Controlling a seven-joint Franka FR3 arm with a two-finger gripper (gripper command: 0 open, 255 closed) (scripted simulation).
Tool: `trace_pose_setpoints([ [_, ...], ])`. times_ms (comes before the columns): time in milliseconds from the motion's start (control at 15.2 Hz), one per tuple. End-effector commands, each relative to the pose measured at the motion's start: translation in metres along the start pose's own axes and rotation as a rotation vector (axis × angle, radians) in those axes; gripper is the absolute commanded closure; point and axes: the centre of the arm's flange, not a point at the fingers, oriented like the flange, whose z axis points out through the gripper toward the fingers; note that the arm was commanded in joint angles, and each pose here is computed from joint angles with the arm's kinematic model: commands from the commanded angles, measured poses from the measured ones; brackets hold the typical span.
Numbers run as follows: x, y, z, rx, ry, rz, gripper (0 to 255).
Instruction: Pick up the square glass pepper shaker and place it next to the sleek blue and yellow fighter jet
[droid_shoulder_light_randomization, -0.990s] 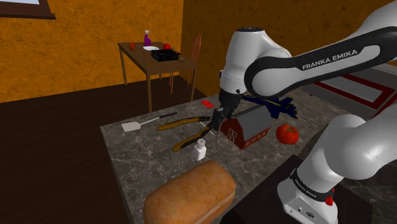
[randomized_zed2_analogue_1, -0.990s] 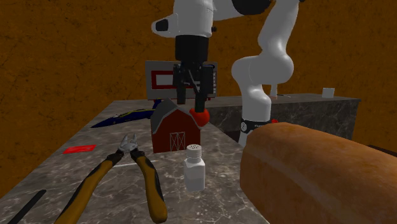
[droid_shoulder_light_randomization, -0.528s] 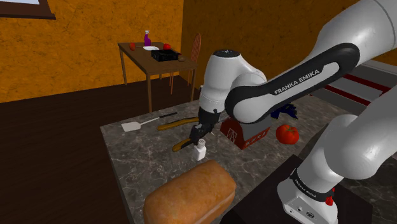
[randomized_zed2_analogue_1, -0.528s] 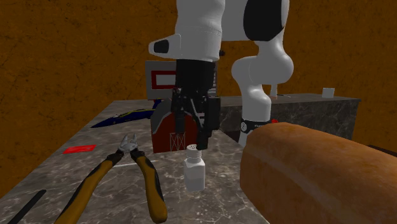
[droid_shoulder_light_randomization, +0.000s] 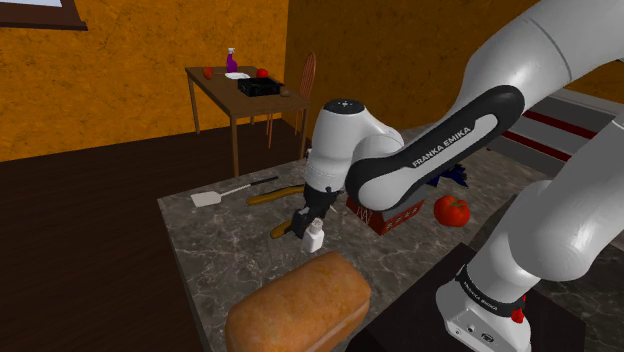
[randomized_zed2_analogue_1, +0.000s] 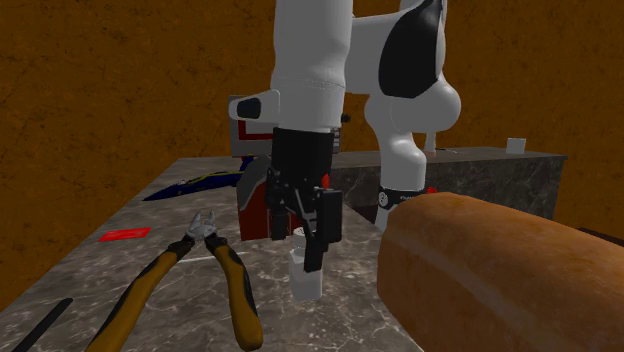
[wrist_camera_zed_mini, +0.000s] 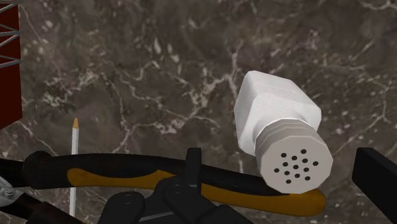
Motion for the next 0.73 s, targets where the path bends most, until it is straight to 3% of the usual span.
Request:
trace_pose_setpoints([
  [0,-0.0001,0.0005,0.0068,0.000,0.001,0.000,0],
  [462,-0.0001,0.0005,0.0068,0.000,0.001,0.000,0],
  [528,-0.0001,0.0005,0.0068,0.000,0.001,0.000,255],
  [660,-0.0001,0.0005,0.0068,0.000,0.001,0.000,255],
])
